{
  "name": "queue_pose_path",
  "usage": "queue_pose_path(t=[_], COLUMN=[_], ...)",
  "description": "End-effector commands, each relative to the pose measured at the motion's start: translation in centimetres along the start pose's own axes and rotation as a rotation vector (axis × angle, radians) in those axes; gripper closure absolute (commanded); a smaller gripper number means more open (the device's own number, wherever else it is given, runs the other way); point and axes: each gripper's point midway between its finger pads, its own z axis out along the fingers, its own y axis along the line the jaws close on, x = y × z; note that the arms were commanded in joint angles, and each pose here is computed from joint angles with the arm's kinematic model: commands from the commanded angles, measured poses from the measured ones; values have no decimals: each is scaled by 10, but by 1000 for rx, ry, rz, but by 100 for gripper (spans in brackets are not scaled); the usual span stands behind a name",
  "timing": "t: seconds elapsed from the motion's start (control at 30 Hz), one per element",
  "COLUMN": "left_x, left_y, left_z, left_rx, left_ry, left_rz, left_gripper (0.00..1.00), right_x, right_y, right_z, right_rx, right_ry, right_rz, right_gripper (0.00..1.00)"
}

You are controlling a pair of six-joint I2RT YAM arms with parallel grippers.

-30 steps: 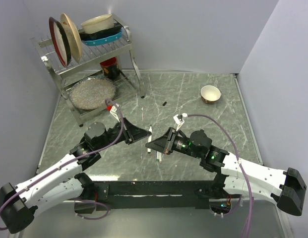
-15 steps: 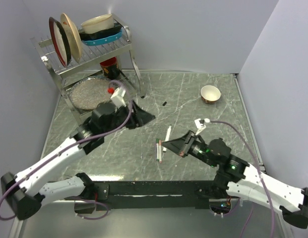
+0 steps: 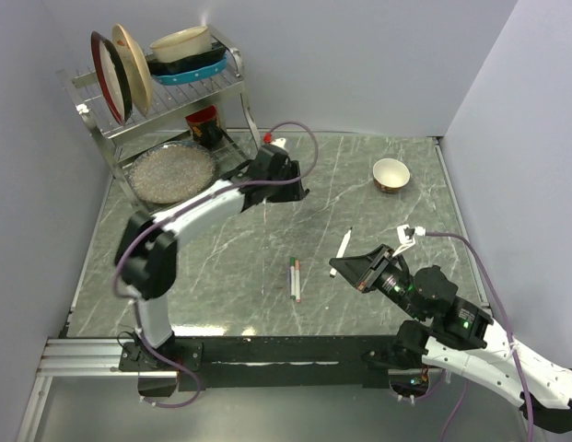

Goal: Insert the pens into the pen caps

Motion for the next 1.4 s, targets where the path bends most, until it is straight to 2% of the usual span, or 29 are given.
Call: queue_pose_path(t=[0.0, 0.03, 0.07, 0.13, 0.17, 0.47, 0.8, 1.1, 1.37], left_x=[-23, -36, -25, -35, -24, -13, 1, 21, 36], left_y=[9, 5, 15, 12, 20, 34, 54, 48, 57], left_z=[40, 46, 68, 82, 99, 155, 171, 173, 179], left_rx=[-36, -28, -50, -36, -50, -37, -109, -176, -208], left_ry=[-15, -36, -1, -12, 17, 37, 54, 53, 84], left_rz=[75, 74, 77, 81, 83, 90, 171, 302, 306], left_gripper=[42, 42, 42, 43, 43, 45, 54, 56, 68], right_x=[-23, -24, -27, -31, -33, -43, -44, -42, -46], right_y=[5, 4, 3, 6, 5, 4, 1, 0, -3], right_z=[-6, -6, -5, -5, -5, -6, -6, -4, -9], right_rx=[16, 25, 33, 39, 48, 73, 96, 92, 103], right_ry=[-75, -79, -90, -99, -104, -142, -140, -142, -159], right_rz=[-51, -61, -78, -93, -107, -134, -152, -131, -127], right_gripper=[100, 100, 100, 100, 100, 100, 100, 100, 100])
